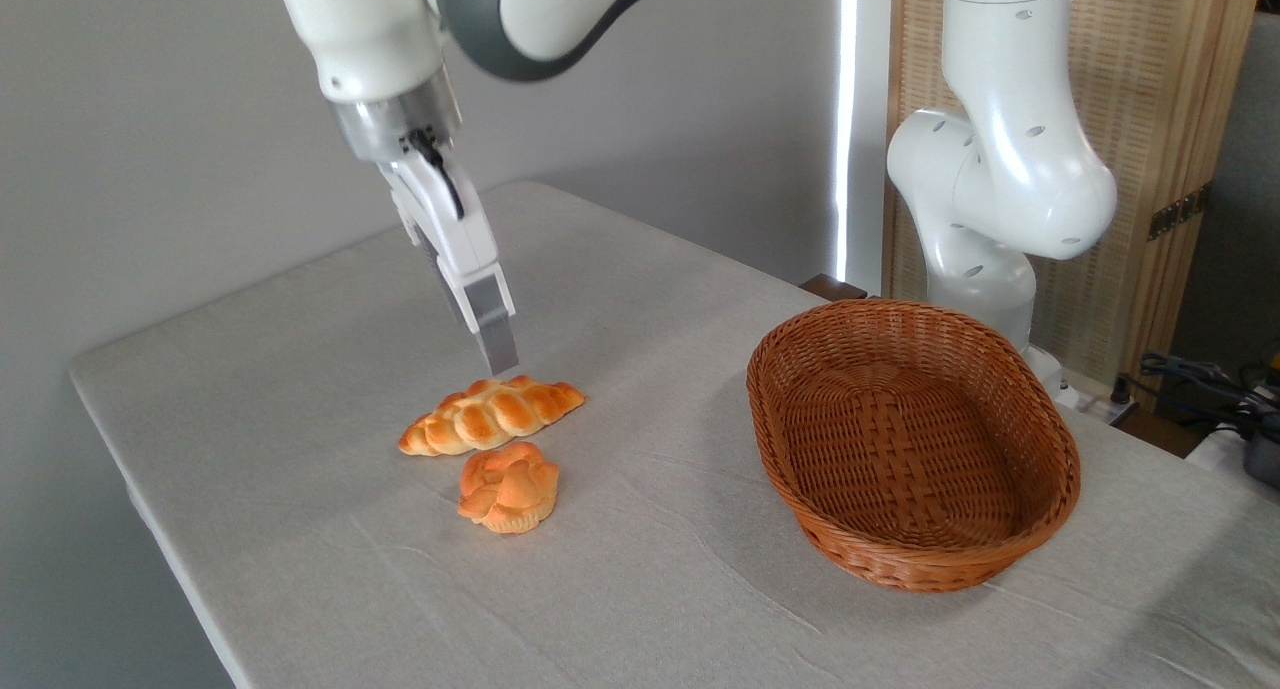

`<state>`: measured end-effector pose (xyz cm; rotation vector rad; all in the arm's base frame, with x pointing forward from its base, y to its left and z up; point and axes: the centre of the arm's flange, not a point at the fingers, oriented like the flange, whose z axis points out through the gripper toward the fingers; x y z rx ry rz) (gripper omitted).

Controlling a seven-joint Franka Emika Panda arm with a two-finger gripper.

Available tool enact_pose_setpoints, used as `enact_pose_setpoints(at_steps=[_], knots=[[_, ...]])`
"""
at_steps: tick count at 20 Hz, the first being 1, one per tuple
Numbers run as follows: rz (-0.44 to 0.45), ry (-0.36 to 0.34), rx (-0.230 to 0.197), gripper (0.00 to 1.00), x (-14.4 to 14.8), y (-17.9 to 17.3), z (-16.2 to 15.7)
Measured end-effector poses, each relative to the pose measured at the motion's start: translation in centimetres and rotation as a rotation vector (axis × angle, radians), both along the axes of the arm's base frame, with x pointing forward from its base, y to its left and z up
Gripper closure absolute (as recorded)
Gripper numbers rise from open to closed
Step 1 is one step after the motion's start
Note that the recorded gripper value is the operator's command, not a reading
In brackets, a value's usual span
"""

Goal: Put bread into the basket
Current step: 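Lower the open gripper onto the braided bread roll, then close the gripper on the braided roll and lift it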

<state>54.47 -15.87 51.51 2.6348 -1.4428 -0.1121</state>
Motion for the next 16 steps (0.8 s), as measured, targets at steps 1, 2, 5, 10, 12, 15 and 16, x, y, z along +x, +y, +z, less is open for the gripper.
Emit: enact_pose_setpoints(at_steps=[1, 2, 5, 10, 12, 15, 16], knots=[[-0.012, 0.004, 0.0, 0.0, -0.1, -0.8, -0.9], [-0.02, 0.002, 0.0, 0.0, -0.1, -1.3, -1.8], [-0.031, 0.005, 0.001, 0.0, -0.1, -2.3, -4.5], [-0.058, 0.008, 0.003, 0.02, -0.9, -4.2, -9.2], [-0.068, 0.006, 0.002, 0.4, -1.0, -4.9, -10.4], [-0.073, 0.0, 0.004, 0.94, -0.9, -5.2, -11.5], [-0.073, -0.001, 0.004, 0.94, -0.9, -5.2, -11.6]])
